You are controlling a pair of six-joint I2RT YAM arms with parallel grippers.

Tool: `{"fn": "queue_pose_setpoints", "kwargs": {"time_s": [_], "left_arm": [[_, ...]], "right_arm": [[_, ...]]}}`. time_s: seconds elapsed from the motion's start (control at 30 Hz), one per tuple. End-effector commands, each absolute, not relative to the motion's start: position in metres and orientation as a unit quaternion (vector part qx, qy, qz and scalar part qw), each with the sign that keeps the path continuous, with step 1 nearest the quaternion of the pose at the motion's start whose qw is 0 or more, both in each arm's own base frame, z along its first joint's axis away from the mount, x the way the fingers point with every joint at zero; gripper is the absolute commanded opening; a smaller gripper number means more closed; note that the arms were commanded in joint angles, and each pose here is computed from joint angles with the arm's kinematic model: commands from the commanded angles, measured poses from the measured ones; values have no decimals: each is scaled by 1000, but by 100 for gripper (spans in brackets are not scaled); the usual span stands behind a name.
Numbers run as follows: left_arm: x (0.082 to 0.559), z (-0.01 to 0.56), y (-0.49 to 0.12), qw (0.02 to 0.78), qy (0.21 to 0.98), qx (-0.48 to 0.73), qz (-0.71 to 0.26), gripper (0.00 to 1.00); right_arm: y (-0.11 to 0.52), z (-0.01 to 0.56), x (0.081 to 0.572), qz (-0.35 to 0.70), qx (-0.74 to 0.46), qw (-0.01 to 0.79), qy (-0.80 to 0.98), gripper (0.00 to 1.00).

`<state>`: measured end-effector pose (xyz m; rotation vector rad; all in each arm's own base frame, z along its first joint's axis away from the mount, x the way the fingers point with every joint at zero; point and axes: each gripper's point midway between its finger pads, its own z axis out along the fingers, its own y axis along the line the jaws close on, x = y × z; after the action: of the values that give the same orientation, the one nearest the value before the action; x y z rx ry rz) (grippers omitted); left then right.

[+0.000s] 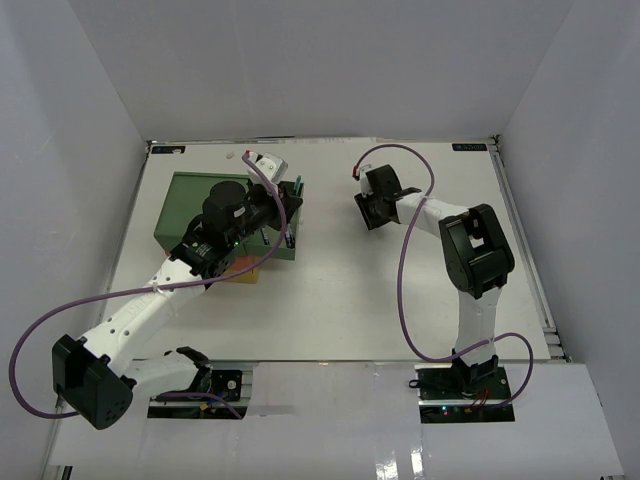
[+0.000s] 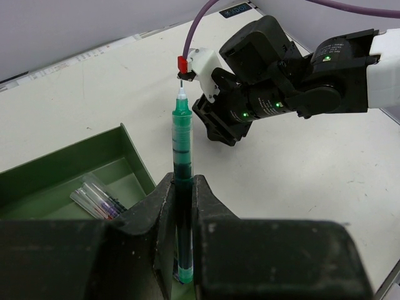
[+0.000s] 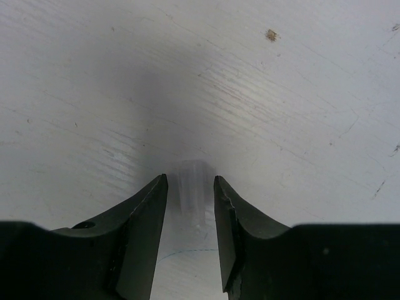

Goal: Sort the stationery into containers
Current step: Close the pen cap on the pen.

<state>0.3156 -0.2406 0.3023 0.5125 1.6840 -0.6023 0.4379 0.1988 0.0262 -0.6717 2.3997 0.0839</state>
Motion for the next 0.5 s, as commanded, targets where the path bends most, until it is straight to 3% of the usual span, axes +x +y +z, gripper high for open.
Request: {"fn": "queue_pose_setpoints", "kwargs": {"time_s": [0.0,0.2,0.3,0.47], "left_arm": [[315,303,-239,599,725,219,-261,0],[314,301,-240,596,726,220,-263,0],[314,301,-240,596,726,221,-264,0],[313,301,-242,593,725,224,-269,0]], "right_arm": [[199,33,440,21,-261,321,910,42],[201,30,435,19,-267,315,911,34],[200,29,434,18,-266,313,912,23],[200,36,430,22,-263,312,913,16]]}}
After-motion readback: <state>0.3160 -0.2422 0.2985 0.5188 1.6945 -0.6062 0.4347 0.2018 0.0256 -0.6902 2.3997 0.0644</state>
